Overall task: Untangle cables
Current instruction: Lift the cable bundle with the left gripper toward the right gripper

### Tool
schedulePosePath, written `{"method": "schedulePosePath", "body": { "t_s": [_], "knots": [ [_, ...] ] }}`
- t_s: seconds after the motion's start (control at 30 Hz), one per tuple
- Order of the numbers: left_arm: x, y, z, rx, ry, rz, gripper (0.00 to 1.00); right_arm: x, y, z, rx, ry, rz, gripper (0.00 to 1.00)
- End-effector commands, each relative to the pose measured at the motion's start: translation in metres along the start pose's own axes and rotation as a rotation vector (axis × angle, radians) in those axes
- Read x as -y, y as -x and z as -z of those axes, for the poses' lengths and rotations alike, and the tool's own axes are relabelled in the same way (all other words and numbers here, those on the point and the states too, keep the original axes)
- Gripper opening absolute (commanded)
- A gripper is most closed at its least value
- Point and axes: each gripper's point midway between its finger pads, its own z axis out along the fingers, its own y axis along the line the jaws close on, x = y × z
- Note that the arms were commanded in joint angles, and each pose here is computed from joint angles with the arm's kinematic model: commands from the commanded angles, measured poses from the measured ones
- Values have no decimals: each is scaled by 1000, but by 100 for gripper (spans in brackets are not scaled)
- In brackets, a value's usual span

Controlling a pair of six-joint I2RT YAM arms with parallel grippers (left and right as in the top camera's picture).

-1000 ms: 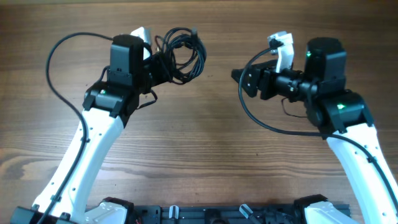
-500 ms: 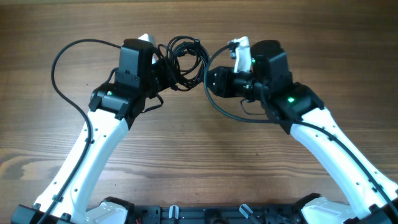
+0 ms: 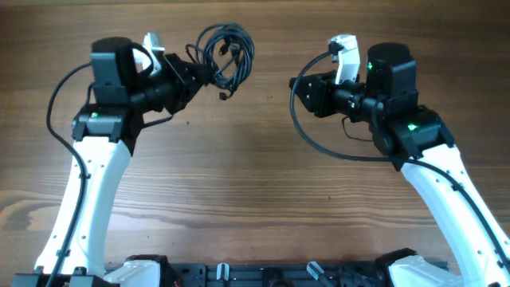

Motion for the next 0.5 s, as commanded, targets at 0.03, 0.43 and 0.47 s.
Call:
{"method": "schedulePosePath", "body": {
  "t_s": [0.03,0.43,0.47],
  "knots": [
    [49,-35,15,-276,-169,377,4,-39,6,-9,-8,252,147,33],
    [43,-15,10,-154,-148,399,4,-26,6,-14,-25,195,-20,33],
    [40,-9,8,-103,-147,259,4,-24,4,-12,-30,174,-30,33]
  ]
}}
